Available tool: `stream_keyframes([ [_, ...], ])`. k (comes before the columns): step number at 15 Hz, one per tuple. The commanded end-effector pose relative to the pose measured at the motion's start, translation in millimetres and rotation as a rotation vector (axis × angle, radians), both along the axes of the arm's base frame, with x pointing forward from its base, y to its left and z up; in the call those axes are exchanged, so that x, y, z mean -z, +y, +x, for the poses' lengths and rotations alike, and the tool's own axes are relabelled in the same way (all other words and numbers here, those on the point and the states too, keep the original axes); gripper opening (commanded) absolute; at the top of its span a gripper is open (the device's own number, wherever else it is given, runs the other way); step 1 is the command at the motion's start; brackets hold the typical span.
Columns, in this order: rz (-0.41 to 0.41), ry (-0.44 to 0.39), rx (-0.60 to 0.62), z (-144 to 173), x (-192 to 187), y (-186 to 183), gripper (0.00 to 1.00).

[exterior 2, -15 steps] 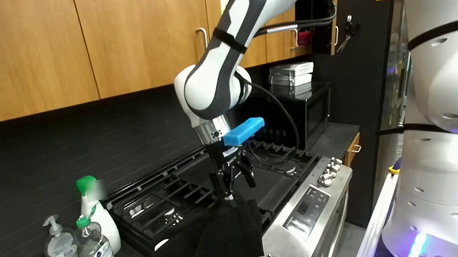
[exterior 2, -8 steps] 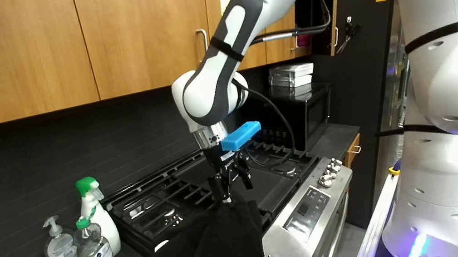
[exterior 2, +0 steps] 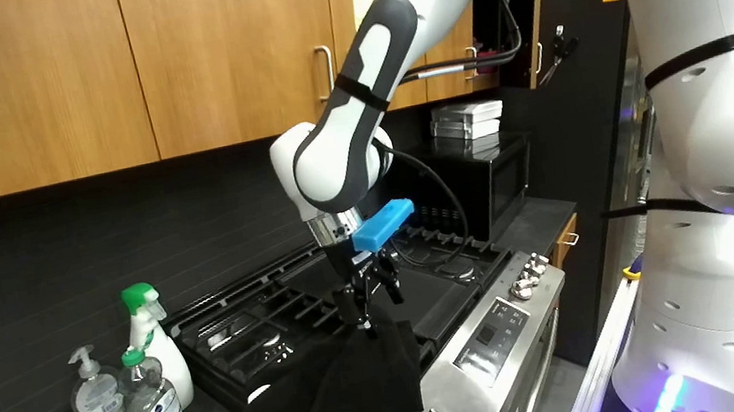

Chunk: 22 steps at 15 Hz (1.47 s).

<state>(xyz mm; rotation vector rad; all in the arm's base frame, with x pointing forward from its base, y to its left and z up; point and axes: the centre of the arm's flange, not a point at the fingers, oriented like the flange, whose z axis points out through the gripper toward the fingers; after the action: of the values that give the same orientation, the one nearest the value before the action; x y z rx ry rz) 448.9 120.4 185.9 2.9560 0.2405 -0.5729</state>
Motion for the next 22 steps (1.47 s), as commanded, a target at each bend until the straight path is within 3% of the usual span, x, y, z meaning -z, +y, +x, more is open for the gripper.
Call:
stream_keyframes([
  [1,-0.038,0.002,-0.031,-12.2,14.1,9.8,1.0],
  [9,-0.038,0.066,-0.178,-43.0,73.8,46.9,1.0],
  [13,-0.045,0.085,-0.228,-49.2,97.3,48.4,1.0],
  [14,-0.044,0.082,-0.237,-49.1,101.4,45.1,0.75],
  [16,-0.046,0.078,-0.248,-49.6,107.4,44.2,0.68],
  [22,-0.045,0.065,-0.259,-56.0,124.1,50.1,0.2],
])
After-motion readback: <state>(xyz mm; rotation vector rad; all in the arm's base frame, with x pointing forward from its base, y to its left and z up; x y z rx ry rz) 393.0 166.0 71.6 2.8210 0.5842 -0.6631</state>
